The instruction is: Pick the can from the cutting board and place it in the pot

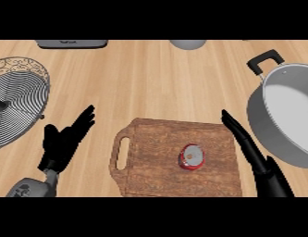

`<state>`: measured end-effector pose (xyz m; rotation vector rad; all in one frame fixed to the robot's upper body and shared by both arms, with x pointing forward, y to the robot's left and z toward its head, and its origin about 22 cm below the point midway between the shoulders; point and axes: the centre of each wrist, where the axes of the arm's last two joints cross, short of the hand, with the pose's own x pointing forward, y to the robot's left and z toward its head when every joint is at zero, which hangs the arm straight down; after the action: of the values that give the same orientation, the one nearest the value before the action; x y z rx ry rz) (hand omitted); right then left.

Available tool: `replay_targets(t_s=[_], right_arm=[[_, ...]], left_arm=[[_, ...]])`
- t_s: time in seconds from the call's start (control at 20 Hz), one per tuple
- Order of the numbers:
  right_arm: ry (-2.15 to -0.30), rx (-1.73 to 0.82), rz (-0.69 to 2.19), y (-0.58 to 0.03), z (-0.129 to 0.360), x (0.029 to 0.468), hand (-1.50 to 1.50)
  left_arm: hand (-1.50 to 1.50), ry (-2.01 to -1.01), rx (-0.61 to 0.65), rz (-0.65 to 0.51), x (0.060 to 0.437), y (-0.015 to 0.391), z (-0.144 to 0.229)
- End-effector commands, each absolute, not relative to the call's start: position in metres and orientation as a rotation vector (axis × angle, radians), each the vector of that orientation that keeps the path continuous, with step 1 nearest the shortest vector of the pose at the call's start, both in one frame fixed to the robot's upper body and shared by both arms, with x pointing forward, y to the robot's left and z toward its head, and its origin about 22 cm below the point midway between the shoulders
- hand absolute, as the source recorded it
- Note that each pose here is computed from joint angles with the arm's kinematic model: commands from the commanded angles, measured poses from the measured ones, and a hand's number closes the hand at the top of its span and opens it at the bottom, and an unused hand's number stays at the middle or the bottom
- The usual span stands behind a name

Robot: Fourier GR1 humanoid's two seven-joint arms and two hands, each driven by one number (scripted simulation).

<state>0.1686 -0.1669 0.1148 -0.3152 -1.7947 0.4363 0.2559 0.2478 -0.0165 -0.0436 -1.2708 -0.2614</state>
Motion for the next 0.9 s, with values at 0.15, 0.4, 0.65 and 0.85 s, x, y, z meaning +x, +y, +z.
replay_targets(t_s=[0.15,0.4,0.65,0.85], right_arm=[[-1.552,-0.254,0.435,-0.145,0.138,0.177,-1.50],[-1.336,-0.206,0.621,-0.141,0.122,0.204,-1.50],[-1.212,-0.232,0.754,-0.130,0.084,0.217,-1.50],[-1.239,-0.259,0.720,-0.147,0.071,0.210,-1.50]], left_arm=[[0.00,-1.275,-0.046,-0.288,0.257,0.238,-0.023],[0.00,-1.277,-0.071,-0.286,0.273,0.241,-0.022],[0.00,-1.276,-0.060,-0.273,0.260,0.248,-0.034],[0.00,-1.283,-0.050,-0.295,0.262,0.262,-0.007]])
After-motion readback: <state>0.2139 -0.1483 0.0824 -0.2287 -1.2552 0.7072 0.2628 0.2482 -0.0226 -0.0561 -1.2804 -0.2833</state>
